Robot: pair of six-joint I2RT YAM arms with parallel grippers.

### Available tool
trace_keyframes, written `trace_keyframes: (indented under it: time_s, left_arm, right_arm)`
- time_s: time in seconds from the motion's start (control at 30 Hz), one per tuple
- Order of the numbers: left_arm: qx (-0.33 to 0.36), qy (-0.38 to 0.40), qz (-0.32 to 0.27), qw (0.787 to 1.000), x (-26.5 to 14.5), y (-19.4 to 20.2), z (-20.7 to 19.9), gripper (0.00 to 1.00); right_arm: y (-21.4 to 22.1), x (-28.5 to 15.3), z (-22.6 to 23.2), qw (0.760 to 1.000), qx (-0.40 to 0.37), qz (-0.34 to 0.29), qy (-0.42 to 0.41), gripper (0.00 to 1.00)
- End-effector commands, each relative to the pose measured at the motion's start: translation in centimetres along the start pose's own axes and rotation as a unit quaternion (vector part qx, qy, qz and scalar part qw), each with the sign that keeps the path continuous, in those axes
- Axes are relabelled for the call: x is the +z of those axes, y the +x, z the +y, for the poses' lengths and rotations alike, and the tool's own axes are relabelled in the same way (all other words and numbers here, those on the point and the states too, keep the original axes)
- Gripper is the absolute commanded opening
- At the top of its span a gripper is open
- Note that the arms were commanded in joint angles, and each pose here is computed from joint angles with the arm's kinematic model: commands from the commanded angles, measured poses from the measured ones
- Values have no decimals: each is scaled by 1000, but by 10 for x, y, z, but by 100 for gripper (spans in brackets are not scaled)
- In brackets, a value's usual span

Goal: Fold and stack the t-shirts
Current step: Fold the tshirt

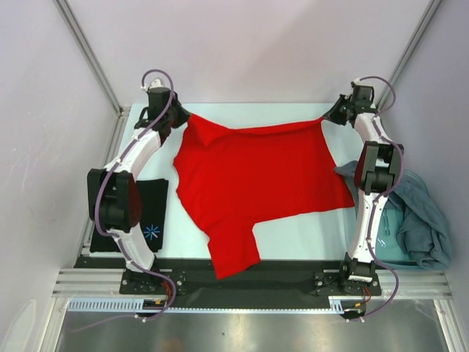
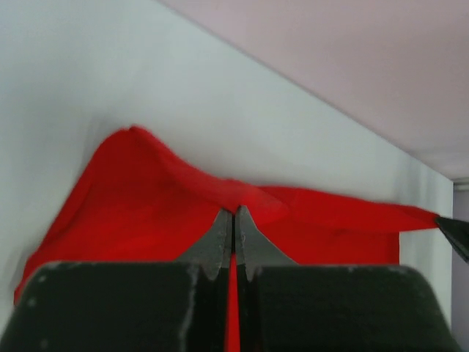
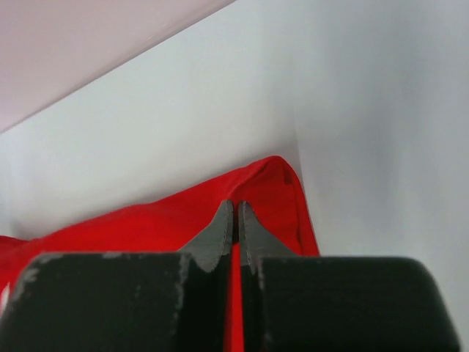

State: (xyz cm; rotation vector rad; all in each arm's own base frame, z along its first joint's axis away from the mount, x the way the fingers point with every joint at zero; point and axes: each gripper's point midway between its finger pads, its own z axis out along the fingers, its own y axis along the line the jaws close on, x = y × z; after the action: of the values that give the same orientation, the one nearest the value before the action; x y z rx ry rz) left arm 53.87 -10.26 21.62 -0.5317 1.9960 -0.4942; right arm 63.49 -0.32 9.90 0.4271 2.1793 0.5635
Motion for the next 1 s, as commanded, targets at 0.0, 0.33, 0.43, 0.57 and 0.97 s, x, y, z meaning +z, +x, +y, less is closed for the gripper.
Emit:
trace_keyframes:
  time_s: [0.0,0.33,0.43,0.57,0.97]
  left_arm:
    - [-39,0,32,999,-33,17,0,1]
    - [-52,-17,68,996,-69,42,18,1]
    - [-49,-24,69,996,-77,46,25,0]
    - [-52,-32,75,995,-87,56,34,0]
    - [-58,-42,100,992,-102,79,52,0]
  right_arm:
    - [-20,-15,4,999,33,-5,-11,0]
    - [-7,-27,1,998,52,32,-8,0]
    - [-5,-28,0,998,50,39,-5,0]
    - [0,-32,-2,998,47,47,1,0]
    - [9,-41,-8,997,44,58,18,0]
